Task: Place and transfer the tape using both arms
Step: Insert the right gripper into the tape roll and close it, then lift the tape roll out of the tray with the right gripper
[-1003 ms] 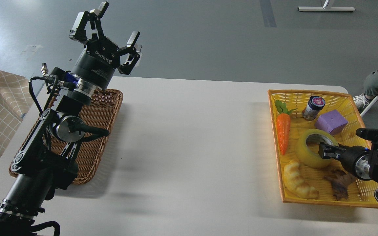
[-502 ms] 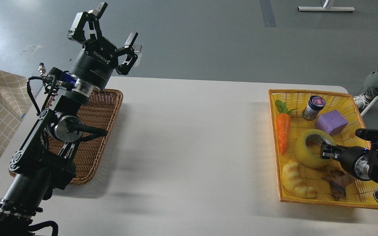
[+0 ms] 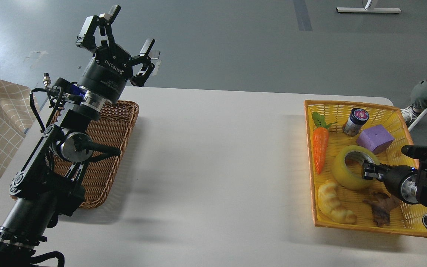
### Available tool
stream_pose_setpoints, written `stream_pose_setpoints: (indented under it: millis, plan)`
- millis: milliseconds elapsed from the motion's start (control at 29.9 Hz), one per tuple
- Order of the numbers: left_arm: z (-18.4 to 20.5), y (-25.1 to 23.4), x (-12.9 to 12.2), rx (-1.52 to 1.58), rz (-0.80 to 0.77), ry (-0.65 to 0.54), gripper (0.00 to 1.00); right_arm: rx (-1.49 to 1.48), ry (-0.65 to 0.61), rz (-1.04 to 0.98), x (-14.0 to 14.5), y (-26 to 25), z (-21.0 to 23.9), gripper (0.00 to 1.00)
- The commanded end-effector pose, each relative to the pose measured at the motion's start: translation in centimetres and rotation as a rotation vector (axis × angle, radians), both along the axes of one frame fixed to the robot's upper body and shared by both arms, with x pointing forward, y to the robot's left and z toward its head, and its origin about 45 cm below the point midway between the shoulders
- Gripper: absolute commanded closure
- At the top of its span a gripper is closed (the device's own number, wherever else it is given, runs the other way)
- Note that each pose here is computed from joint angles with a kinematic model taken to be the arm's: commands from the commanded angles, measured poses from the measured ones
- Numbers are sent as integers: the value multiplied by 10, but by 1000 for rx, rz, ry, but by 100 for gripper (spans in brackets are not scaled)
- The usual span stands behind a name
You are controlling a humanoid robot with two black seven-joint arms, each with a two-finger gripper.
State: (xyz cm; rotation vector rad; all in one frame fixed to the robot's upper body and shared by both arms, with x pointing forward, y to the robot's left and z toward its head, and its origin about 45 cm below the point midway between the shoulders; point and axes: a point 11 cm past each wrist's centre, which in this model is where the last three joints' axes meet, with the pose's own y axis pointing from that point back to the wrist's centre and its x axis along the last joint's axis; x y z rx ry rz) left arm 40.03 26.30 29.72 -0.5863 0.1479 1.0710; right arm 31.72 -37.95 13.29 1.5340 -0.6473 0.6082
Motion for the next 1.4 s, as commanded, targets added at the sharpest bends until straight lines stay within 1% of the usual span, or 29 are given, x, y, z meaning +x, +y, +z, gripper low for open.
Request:
stream_pose_setpoints:
  millis: [0,167,301,468,702,736,803,870,1070,1204,1271,1371]
  plan:
    - [-2,0,-1,0,0,5,2,57,-28,21,6,10,10,93]
    - [-3,0,-1,1,0,6,2,74,-74,48,12,14,30,93]
    - [-3,0,-1,0,0,6,2,114,-167,59,25,15,64,93]
    - [-3,0,-1,2,1,7,2,185,-296,85,51,25,119,93]
    - [-4,0,-1,2,-1,8,2,217,-415,158,81,52,173,93]
    - [-4,0,-1,2,-1,8,2,217,-415,158,81,52,173,93]
    - [-5,0,-1,2,0,11,2,209,-415,249,90,87,179,93]
    - [-8,2,-3,3,4,18,2,208,-398,305,94,111,176,93]
    - [-9,3,-4,2,7,22,2,253,-354,371,104,162,161,93]
    - [-10,4,-4,2,8,23,2,288,-338,411,107,191,156,93]
    - [-10,4,-4,2,7,23,2,336,-316,435,104,217,147,93]
    - [-13,5,-5,2,10,32,2,344,-303,453,102,238,138,93]
